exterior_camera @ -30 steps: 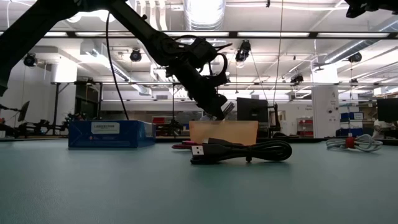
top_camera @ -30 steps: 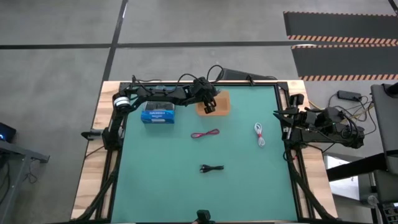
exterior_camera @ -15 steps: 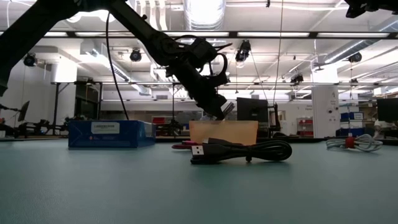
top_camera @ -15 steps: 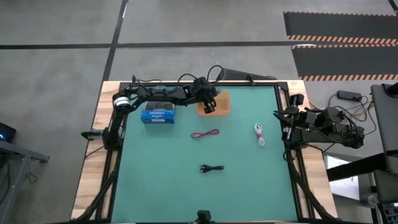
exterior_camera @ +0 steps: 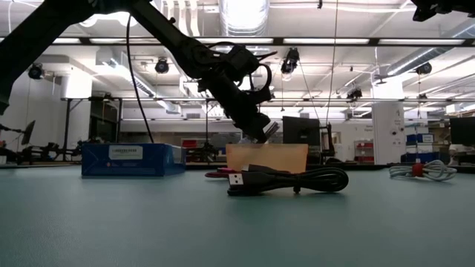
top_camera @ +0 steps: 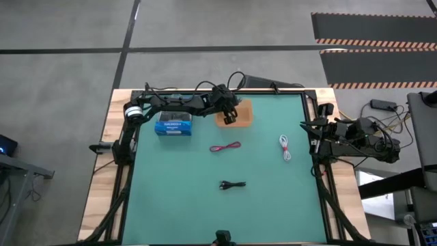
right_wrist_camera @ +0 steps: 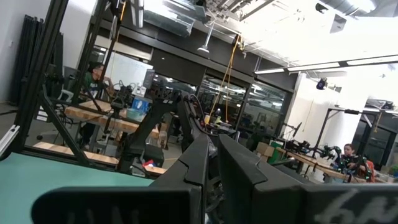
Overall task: Pick and place USB-C Cables
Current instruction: Put the white black charger cable into the orange bin
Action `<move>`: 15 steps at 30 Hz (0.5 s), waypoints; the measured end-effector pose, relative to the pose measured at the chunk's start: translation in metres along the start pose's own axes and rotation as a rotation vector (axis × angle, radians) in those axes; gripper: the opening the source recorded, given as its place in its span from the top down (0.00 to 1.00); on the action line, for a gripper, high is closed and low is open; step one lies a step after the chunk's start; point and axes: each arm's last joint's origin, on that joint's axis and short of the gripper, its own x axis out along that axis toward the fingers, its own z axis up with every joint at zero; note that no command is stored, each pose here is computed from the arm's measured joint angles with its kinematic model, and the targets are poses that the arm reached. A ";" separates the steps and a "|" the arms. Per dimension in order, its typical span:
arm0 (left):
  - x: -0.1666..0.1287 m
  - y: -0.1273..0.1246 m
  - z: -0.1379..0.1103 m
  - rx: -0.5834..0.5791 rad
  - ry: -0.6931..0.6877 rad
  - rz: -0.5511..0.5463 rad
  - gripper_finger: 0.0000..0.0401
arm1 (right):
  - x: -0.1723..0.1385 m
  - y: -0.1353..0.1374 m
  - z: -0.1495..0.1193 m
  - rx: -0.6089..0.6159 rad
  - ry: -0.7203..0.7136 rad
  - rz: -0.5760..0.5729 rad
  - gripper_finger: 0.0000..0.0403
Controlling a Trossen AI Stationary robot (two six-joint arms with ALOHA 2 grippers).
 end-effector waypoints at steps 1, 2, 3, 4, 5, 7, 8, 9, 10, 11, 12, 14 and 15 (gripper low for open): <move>0.000 0.000 0.000 0.000 0.000 0.000 0.93 | 0.000 0.000 0.000 0.000 0.000 0.000 0.93; 0.000 0.000 0.000 0.000 0.000 0.000 0.93 | 0.000 0.000 0.000 0.000 0.000 0.000 0.93; 0.000 0.000 0.000 0.000 0.000 0.000 0.93 | 0.000 0.000 0.000 0.000 0.000 0.000 0.93; 0.000 0.000 0.000 0.000 0.000 0.000 0.93 | 0.000 0.000 0.000 0.000 0.000 0.000 0.93; 0.000 0.000 0.000 0.000 0.000 -0.001 0.93 | 0.000 0.000 0.000 0.000 0.000 0.000 0.93; 0.000 0.000 0.000 0.000 0.001 -0.001 0.93 | 0.000 0.000 0.000 0.000 0.000 0.000 0.93; 0.000 0.000 -0.001 0.001 0.002 -0.001 0.93 | 0.000 0.000 0.000 0.000 0.000 0.000 0.93; 0.000 0.000 -0.001 0.001 0.003 -0.002 0.93 | 0.000 0.000 0.000 0.000 0.000 0.000 0.93; 0.000 0.000 -0.001 0.001 0.004 -0.002 0.93 | 0.000 0.000 0.000 0.000 0.000 0.000 0.93; 0.000 0.000 -0.001 0.001 0.005 0.000 0.93 | 0.000 0.000 0.000 0.000 0.000 0.000 0.93; 0.000 0.000 -0.001 0.001 0.005 0.001 0.92 | 0.000 0.000 0.000 0.000 0.000 0.000 0.93; 0.000 0.000 -0.001 0.001 0.005 0.003 0.90 | 0.000 0.000 0.000 0.000 0.000 0.000 0.93; 0.000 0.000 -0.001 0.001 0.006 0.002 0.88 | 0.000 0.000 0.000 0.000 0.000 0.000 0.93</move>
